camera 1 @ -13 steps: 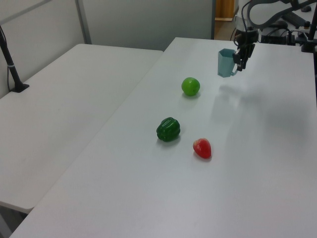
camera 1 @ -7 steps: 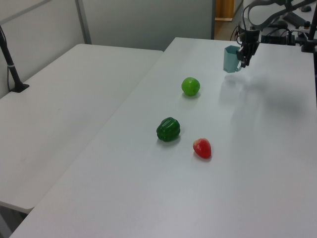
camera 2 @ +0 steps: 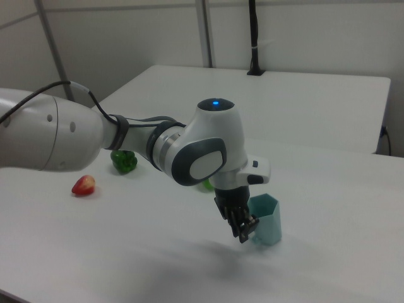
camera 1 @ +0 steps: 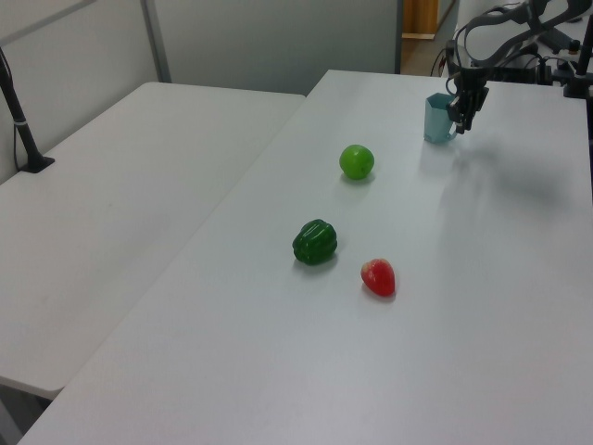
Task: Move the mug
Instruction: 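Drag the gripped mug across the table away from the apple, then open the gripper to release the mug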
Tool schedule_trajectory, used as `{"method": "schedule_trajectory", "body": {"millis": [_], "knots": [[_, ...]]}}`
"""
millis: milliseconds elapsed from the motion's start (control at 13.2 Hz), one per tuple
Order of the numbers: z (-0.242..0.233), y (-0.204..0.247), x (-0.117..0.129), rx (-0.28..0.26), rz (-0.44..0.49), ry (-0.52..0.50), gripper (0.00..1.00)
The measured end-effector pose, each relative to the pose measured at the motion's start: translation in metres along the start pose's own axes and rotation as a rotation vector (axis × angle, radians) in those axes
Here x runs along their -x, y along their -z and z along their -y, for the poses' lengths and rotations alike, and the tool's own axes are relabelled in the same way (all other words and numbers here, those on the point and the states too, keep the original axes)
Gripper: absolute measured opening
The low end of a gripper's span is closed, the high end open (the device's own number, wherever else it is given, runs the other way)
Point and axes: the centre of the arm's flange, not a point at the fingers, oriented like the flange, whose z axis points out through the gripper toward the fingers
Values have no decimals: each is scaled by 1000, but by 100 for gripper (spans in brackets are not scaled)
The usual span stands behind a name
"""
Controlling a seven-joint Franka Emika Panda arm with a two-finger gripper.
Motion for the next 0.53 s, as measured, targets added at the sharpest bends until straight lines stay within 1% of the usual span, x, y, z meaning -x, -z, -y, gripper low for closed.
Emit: {"method": "schedule_trajectory", "body": {"millis": [76, 227, 303, 379, 531], "knots": [[-1, 0, 0, 0, 0, -1, 24], [-3, -3, 0, 0, 4, -4, 35], [-3, -4, 0, 0, 6, -5, 50], [-4, -4, 0, 0, 6, -6, 60], [-4, 3, -4, 1, -9, -8, 91]]}}
